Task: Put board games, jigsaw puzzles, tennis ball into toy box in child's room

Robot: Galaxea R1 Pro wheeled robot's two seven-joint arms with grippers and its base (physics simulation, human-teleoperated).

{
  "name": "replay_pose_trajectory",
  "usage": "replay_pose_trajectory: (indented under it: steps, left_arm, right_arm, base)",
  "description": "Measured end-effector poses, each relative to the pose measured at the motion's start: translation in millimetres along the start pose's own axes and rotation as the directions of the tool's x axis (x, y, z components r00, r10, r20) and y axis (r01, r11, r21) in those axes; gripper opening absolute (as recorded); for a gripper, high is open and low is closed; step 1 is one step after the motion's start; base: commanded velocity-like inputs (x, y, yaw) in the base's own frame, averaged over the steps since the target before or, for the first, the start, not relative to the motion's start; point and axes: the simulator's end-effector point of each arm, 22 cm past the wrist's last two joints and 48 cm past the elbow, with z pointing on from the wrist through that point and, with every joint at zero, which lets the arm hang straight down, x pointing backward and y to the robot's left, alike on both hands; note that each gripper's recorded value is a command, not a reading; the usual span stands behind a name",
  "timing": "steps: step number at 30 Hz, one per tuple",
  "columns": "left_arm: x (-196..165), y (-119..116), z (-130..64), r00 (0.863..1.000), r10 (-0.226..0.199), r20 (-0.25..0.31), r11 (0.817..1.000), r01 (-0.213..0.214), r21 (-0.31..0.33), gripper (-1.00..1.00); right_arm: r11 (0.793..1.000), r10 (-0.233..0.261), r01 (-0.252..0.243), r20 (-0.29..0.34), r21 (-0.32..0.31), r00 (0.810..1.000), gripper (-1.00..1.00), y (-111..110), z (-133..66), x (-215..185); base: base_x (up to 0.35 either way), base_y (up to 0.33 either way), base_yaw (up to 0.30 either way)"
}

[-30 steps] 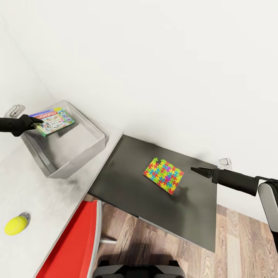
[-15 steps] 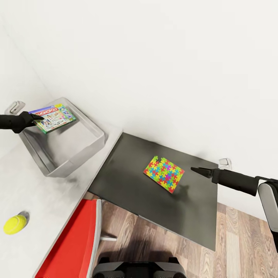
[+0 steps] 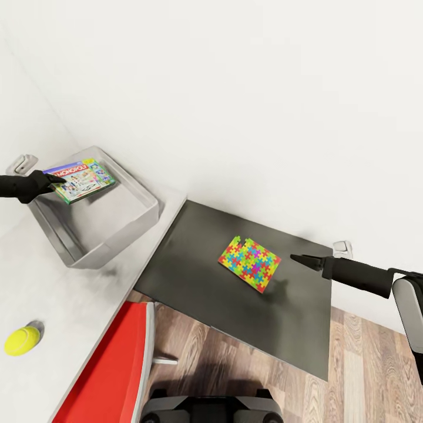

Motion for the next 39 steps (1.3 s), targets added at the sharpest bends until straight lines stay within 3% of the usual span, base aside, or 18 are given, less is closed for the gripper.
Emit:
replay_pose_trajectory:
  steps: [39]
  left_arm:
    - [14, 10, 19.3, 1.0, -0.003, -0.026, 1.0, 0.002, -0.017, -1.0]
  right_arm:
    - [1.0, 0.022, -0.022, -0.024, 0.007, 0.999, 1.0, -12, 8.3, 12]
  base:
    - [0.0, 0.0, 0.0]
